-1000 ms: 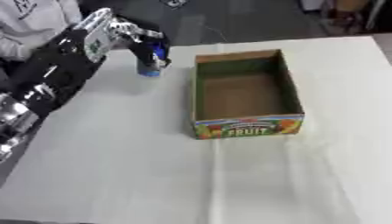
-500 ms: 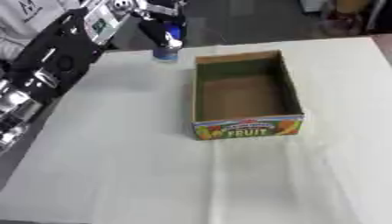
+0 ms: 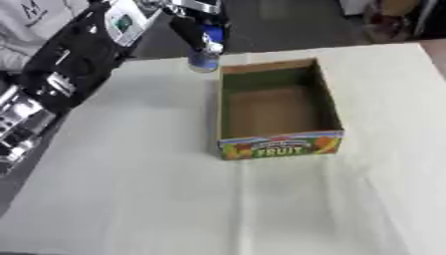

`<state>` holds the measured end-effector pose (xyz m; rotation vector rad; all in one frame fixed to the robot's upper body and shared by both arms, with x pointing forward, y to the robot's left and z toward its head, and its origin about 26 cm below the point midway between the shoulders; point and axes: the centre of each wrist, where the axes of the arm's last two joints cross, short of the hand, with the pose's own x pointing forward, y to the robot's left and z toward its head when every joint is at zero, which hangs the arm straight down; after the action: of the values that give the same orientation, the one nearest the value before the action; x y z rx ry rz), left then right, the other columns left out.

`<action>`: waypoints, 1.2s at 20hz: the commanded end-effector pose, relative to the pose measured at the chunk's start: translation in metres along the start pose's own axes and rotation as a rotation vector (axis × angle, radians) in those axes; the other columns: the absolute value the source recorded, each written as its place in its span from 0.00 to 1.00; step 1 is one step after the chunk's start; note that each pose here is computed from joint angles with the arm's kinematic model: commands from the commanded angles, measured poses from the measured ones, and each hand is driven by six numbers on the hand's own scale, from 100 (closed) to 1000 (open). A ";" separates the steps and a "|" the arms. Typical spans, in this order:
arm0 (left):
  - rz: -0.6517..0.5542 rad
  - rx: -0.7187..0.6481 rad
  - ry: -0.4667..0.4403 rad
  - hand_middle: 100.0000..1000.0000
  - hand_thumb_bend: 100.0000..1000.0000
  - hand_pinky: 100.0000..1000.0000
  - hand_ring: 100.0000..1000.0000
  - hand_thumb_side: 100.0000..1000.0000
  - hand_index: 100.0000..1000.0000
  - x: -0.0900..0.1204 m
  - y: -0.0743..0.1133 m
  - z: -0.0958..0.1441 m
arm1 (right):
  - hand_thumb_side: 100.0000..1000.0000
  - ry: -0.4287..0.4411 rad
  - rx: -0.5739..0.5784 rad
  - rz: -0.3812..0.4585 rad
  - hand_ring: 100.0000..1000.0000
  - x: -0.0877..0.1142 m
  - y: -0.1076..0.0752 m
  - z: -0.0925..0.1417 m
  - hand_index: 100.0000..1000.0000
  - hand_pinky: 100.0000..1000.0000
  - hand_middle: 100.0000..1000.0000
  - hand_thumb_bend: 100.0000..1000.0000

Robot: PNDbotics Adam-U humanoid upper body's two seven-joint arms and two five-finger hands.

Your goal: Pick up objects on the table and place them in the box.

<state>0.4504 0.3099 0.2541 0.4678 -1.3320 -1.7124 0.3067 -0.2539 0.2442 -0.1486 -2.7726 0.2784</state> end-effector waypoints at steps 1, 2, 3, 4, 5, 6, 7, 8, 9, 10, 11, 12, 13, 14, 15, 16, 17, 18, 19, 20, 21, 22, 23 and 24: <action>-0.025 0.032 -0.033 0.34 0.00 0.00 0.12 0.45 0.31 0.009 0.015 0.002 | 0.78 -0.028 0.002 -0.002 0.46 0.005 -0.001 -0.009 0.56 0.43 0.53 0.00; -0.022 0.036 -0.045 0.34 0.00 0.00 0.12 0.45 0.31 0.011 0.014 0.000 | 0.78 -0.030 0.001 -0.006 0.46 0.005 -0.001 -0.010 0.56 0.43 0.53 0.00; -0.020 0.039 -0.051 0.34 0.00 0.00 0.12 0.45 0.31 0.011 0.013 -0.001 | 0.78 -0.032 0.000 -0.008 0.46 0.005 0.000 -0.011 0.56 0.43 0.53 0.00; -0.019 0.045 -0.061 0.34 0.00 0.00 0.12 0.46 0.31 0.012 0.013 -0.003 | 0.78 -0.035 -0.001 -0.012 0.46 0.005 0.000 -0.012 0.56 0.43 0.53 0.00; -0.019 0.050 -0.069 0.34 0.00 0.00 0.12 0.48 0.31 0.013 0.012 -0.004 | 0.78 -0.037 -0.001 -0.013 0.46 0.005 0.001 -0.013 0.56 0.43 0.53 0.00; -0.018 0.058 -0.082 0.34 0.00 0.00 0.12 0.46 0.31 0.014 0.011 -0.006 | 0.78 -0.039 -0.002 -0.017 0.46 0.006 0.001 -0.013 0.56 0.43 0.53 0.00; -0.017 0.065 -0.091 0.34 0.00 0.00 0.12 0.46 0.31 0.015 0.010 -0.008 | 0.79 -0.040 -0.002 -0.020 0.46 0.006 0.002 -0.014 0.56 0.43 0.53 0.00; -0.016 0.071 -0.100 0.34 0.00 0.00 0.12 0.47 0.31 0.016 0.009 -0.009 | 0.78 -0.042 -0.002 -0.023 0.46 0.006 0.002 -0.014 0.56 0.43 0.53 0.00; -0.014 0.077 -0.107 0.34 0.00 0.00 0.12 0.47 0.31 0.016 0.007 -0.011 | 0.78 -0.043 -0.001 -0.026 0.46 0.006 0.003 -0.015 0.56 0.43 0.53 0.00; -0.013 0.080 -0.113 0.34 0.00 0.00 0.12 0.47 0.31 0.016 0.006 -0.013 | 0.78 -0.045 -0.001 -0.029 0.46 0.006 0.004 -0.015 0.56 0.43 0.53 0.00; -0.011 0.081 -0.117 0.34 0.00 0.00 0.12 0.47 0.31 0.016 0.004 -0.014 | 0.78 -0.046 -0.001 -0.032 0.46 0.006 0.004 -0.016 0.56 0.43 0.53 0.00; -0.011 0.082 -0.120 0.34 0.00 0.00 0.12 0.48 0.31 0.015 0.002 -0.016 | 0.78 -0.048 0.000 -0.034 0.46 0.006 0.004 -0.016 0.56 0.43 0.53 0.00; -0.011 0.082 -0.122 0.34 0.00 0.00 0.12 0.48 0.31 0.015 0.000 -0.017 | 0.78 -0.049 0.001 -0.036 0.46 0.007 0.005 -0.017 0.56 0.43 0.53 0.00; -0.011 0.082 -0.123 0.34 0.00 0.00 0.12 0.48 0.31 0.014 -0.002 -0.018 | 0.78 -0.050 0.002 -0.037 0.46 0.007 0.005 -0.017 0.56 0.43 0.53 0.00; -0.011 0.084 -0.124 0.34 0.00 0.00 0.12 0.48 0.31 0.013 -0.003 -0.019 | 0.78 -0.052 0.001 -0.040 0.46 0.007 0.005 -0.018 0.56 0.43 0.53 0.00; -0.011 0.087 -0.123 0.34 0.00 0.00 0.12 0.49 0.32 0.012 -0.005 -0.019 | 0.78 -0.053 0.000 -0.042 0.46 0.007 0.006 -0.018 0.56 0.43 0.53 0.00; -0.013 0.097 -0.121 0.34 0.00 0.00 0.11 0.49 0.32 0.011 -0.006 -0.019 | 0.78 -0.055 0.000 -0.044 0.46 0.007 0.006 -0.019 0.56 0.43 0.53 0.00; -0.016 0.106 -0.120 0.34 0.00 0.00 0.11 0.49 0.32 0.010 -0.007 -0.020 | 0.78 -0.056 -0.001 -0.047 0.46 0.007 0.006 -0.019 0.56 0.43 0.53 0.00; -0.023 0.116 -0.118 0.33 0.00 0.00 0.11 0.49 0.33 0.009 -0.008 -0.020 | 0.78 -0.057 -0.001 -0.049 0.46 0.007 0.007 -0.020 0.56 0.43 0.53 0.00; -0.034 0.127 -0.116 0.34 0.00 0.00 0.12 0.49 0.34 0.009 -0.008 -0.020 | 0.78 -0.058 -0.001 -0.051 0.46 0.007 0.007 -0.020 0.56 0.43 0.53 0.00; -0.048 0.140 -0.115 0.34 0.00 0.00 0.13 0.49 0.34 0.008 -0.009 -0.021 | 0.78 -0.058 -0.001 -0.053 0.46 0.008 0.007 -0.021 0.56 0.43 0.53 0.00; -0.061 0.151 -0.114 0.35 0.00 0.00 0.13 0.49 0.34 0.008 -0.010 -0.021 | 0.78 -0.059 0.000 -0.055 0.46 0.008 0.007 -0.021 0.56 0.43 0.53 0.00; -0.074 0.164 -0.114 0.35 0.00 0.00 0.14 0.49 0.34 0.007 -0.011 -0.022 | 0.78 -0.060 0.000 -0.057 0.46 0.008 0.008 -0.021 0.56 0.43 0.53 0.00; -0.085 0.176 -0.115 0.38 0.00 0.00 0.18 0.49 0.37 0.005 -0.012 -0.022 | 0.78 -0.061 0.000 -0.059 0.46 0.008 0.008 -0.022 0.56 0.43 0.53 0.00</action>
<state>0.4587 0.2884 0.2245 0.4847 -1.5459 -1.7230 0.3092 -0.2423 0.2577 -0.0676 -2.8068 0.2623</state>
